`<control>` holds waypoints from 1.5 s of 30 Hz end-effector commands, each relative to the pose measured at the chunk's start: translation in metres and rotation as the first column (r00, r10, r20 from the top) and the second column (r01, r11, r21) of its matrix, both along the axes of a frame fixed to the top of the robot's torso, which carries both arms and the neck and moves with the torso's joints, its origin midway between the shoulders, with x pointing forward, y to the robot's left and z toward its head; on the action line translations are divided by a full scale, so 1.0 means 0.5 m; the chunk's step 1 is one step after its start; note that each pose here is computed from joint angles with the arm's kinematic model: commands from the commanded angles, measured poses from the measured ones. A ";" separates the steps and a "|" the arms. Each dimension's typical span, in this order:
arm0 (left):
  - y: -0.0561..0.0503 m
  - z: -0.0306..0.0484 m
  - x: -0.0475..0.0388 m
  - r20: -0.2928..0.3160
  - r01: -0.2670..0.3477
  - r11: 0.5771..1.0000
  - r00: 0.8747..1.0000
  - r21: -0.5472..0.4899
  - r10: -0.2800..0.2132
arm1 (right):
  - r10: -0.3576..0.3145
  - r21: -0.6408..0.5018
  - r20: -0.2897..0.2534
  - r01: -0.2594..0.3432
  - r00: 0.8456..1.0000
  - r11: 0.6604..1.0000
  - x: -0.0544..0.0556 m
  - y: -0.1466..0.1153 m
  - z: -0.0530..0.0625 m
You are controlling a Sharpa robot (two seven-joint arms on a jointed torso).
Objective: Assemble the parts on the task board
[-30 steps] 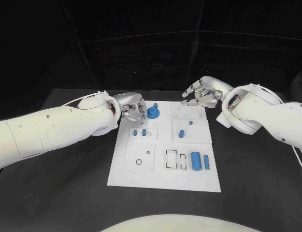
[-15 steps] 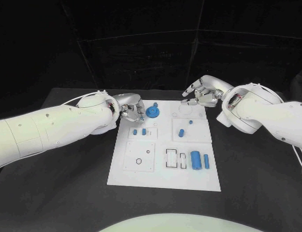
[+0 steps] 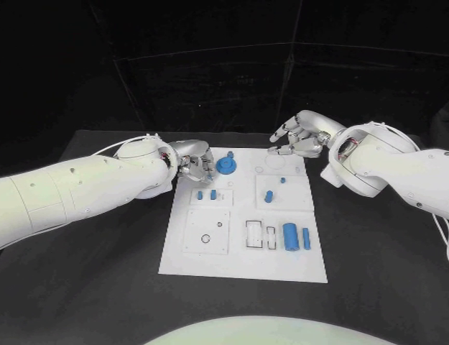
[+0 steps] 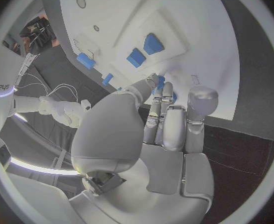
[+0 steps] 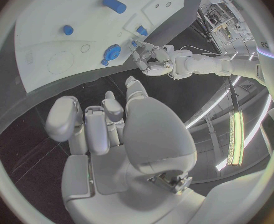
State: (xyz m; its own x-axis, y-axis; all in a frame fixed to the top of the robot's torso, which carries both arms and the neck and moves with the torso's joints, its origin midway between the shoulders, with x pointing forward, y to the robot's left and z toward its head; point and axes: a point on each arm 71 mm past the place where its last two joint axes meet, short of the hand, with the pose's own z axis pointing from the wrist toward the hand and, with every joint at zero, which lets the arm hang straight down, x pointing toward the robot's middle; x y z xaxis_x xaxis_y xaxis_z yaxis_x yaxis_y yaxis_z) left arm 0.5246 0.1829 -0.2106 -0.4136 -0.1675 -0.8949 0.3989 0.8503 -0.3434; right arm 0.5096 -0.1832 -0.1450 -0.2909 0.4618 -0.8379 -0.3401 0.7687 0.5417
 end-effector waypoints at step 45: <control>-0.012 -0.012 -0.003 -0.021 0.008 1.000 1.000 0.001 -0.008 | 0.001 0.008 0.012 -0.001 1.000 1.000 0.002 0.003 0.003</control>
State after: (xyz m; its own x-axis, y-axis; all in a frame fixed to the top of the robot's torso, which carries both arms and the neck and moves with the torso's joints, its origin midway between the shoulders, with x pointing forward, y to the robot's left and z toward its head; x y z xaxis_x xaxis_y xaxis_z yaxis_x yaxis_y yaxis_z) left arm 0.5237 0.1788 -0.2171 -0.4320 -0.1602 -0.8875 0.3953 0.8509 -0.3460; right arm 0.5106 -0.1821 -0.1452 -0.2905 0.4619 -0.8380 -0.3405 0.7685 0.5417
